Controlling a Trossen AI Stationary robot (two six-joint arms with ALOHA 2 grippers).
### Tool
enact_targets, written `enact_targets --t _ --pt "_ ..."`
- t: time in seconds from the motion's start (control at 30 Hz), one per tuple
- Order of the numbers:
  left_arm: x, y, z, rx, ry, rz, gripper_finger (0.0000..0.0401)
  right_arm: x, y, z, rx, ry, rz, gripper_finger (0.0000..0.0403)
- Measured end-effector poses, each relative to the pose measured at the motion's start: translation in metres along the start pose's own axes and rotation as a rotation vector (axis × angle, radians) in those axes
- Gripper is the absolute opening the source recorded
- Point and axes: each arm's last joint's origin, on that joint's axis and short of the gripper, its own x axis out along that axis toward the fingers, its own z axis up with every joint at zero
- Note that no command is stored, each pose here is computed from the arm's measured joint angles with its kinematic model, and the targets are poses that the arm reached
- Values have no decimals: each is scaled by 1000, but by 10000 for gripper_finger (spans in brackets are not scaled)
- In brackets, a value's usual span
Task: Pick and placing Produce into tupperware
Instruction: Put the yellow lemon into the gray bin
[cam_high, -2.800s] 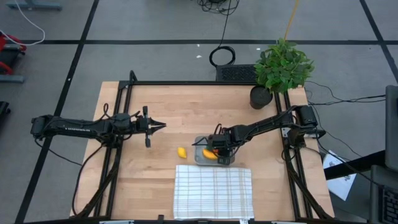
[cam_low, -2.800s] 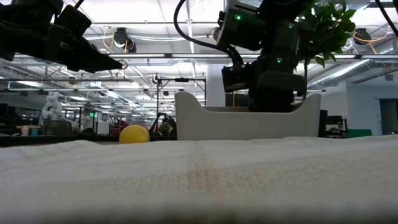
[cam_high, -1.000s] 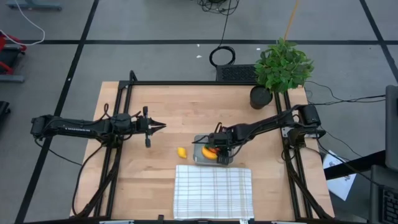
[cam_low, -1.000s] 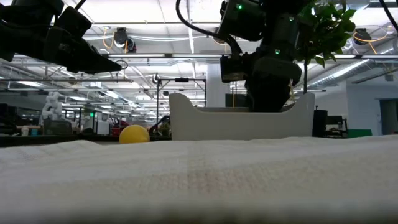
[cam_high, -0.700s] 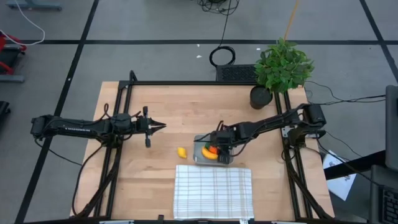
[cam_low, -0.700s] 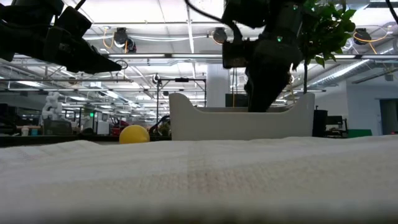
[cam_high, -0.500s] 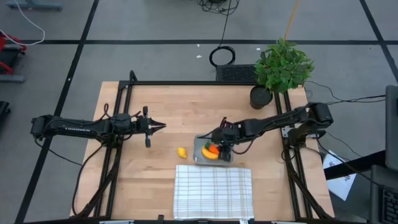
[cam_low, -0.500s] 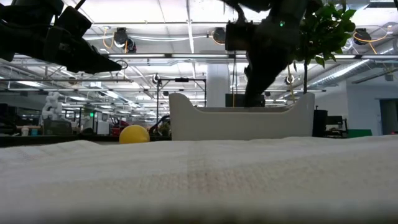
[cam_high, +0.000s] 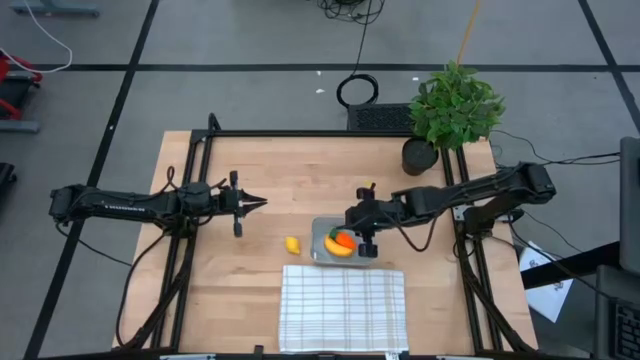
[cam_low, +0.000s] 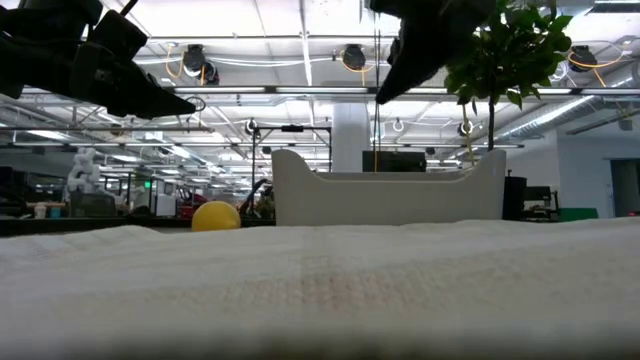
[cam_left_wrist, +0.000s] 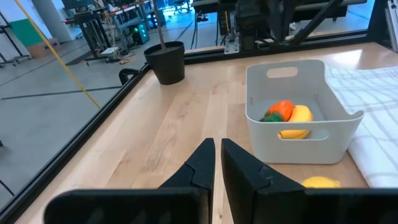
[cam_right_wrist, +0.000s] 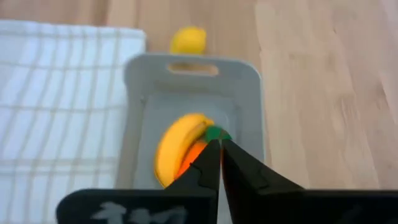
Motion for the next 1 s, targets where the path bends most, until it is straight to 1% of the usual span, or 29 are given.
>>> enact_targets --t 0.23,0.4,0.5,0.57,0.63,0.7,0.87,1.0 --pt "0 0 0 0 3 4 33 -11 2 5 -34 -71 14 2" --pt "0 0 0 0 6 15 33 -32 -4 11 -75 -160 5 1" --pt "0 1 0 -1 6 17 33 -50 -8 14 -103 -226 0 1" --pt "0 1 0 -2 5 17 33 -63 -11 16 -124 -279 29 1" --pt "0 1 0 -2 6 17 33 -76 -15 17 -124 -336 60 1" --pt "0 1 0 -2 5 17 33 -92 -19 19 -114 -410 64 1" --pt "0 1 0 -3 4 18 33 -128 -31 13 -83 -503 26 0" --pt "0 1 0 -3 5 18 33 -154 -40 0 -48 -557 -59 0"
